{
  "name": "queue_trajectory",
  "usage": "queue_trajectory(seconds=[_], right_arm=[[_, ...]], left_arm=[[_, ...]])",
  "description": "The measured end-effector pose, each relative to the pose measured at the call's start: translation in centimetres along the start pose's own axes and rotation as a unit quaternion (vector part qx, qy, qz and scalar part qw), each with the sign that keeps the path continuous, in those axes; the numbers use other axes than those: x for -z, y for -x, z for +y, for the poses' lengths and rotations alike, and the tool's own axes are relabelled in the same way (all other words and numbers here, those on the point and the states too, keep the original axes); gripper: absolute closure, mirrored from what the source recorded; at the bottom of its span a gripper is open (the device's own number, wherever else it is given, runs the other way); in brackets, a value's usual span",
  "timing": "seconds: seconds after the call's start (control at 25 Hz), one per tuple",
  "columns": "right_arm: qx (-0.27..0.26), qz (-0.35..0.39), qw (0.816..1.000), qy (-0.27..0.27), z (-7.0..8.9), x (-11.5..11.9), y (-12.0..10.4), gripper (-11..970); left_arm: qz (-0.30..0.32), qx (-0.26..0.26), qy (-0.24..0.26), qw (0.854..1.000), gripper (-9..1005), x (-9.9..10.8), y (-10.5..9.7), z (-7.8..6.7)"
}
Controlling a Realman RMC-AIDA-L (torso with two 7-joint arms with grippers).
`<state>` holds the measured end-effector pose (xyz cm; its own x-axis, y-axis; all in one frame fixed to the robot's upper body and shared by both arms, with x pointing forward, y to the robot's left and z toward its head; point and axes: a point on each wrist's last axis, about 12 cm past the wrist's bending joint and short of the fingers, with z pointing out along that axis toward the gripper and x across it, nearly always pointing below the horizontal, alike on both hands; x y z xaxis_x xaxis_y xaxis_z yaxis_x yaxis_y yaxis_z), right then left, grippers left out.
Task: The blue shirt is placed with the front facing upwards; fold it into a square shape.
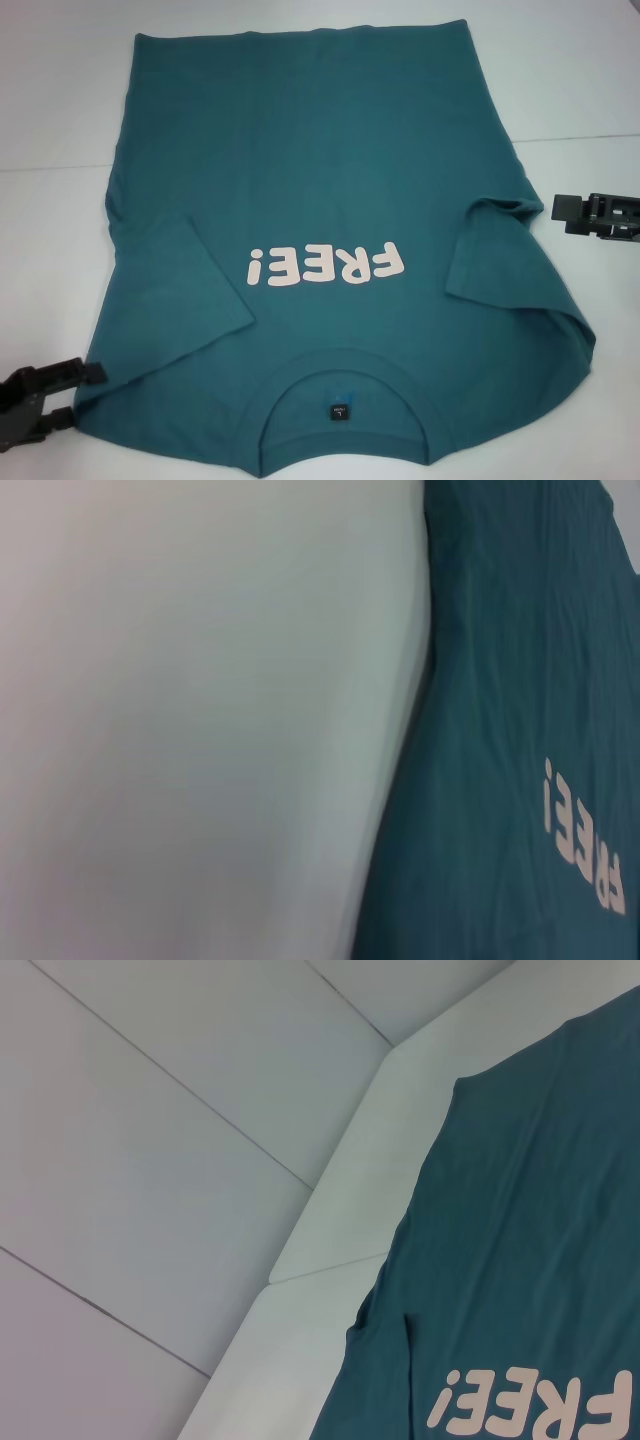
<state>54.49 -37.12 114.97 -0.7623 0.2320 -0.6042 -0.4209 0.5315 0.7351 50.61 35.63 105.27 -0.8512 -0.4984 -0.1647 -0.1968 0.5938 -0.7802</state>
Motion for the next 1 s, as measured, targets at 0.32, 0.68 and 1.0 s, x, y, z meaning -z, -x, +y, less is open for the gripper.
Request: queue_trajectory(seconds=[0.32, 0.68, 1.0], right_arm=[[0.0, 0.0, 1.0, 0.0, 0.0, 0.0, 0.0, 90], [0.001, 0.0, 1.0, 0.0, 0.0, 0.0, 0.0, 92], [0.001, 0.0, 1.0, -0.001, 0.0, 0.0, 0.0, 93]], left_arm=[[0.028, -0.014, -0.023, 0.999, 122, -1.0, -0.1, -1.4], [0.034, -0.02, -0.042, 0.998, 123, -1.5, 0.4, -2.4], [0.034, -0.004, -0.025, 0.999, 122, -1.2, 0.2, -1.7]])
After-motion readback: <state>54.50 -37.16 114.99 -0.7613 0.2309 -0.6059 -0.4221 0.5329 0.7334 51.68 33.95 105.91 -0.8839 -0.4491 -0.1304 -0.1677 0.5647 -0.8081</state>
